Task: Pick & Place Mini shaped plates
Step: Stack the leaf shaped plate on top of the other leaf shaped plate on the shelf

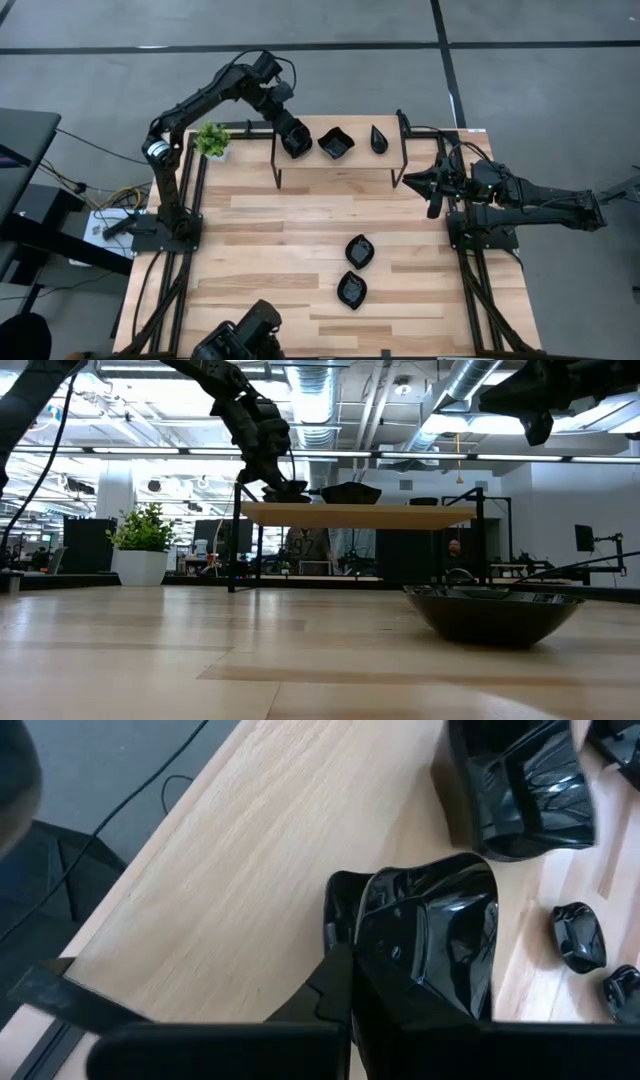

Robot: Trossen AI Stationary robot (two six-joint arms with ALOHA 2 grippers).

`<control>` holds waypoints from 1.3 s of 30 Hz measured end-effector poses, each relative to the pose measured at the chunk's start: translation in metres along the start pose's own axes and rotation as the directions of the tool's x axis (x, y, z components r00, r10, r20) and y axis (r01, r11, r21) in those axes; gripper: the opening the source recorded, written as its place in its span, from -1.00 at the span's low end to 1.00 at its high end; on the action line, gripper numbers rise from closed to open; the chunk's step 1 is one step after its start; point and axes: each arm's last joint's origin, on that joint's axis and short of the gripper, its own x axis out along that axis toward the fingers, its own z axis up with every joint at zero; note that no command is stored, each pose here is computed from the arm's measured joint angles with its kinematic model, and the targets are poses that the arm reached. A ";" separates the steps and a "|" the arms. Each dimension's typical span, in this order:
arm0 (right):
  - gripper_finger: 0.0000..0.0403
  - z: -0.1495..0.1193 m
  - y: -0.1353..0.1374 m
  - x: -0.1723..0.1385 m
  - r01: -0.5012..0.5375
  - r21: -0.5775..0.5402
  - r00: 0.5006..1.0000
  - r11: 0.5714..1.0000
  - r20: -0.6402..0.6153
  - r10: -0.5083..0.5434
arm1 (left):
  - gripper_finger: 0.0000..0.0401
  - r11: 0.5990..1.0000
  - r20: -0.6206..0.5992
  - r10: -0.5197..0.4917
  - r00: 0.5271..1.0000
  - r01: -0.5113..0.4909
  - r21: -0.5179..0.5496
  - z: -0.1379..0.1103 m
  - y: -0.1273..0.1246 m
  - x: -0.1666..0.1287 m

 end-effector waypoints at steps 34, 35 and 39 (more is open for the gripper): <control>-0.69 0.000 0.000 0.000 0.000 0.000 1.000 1.000 0.000 0.000 | -0.49 0.998 0.053 0.061 0.997 -0.061 0.004 0.002 -0.006 -0.015; -0.69 0.000 0.000 0.000 0.000 0.000 1.000 1.000 0.001 0.000 | -0.49 0.998 0.073 0.063 0.995 -0.062 -0.009 0.002 -0.011 -0.023; -0.69 0.000 0.000 0.000 -0.001 0.040 1.000 0.999 0.001 0.001 | -0.49 0.999 0.159 0.052 0.986 -0.049 -0.021 -0.005 -0.044 -0.060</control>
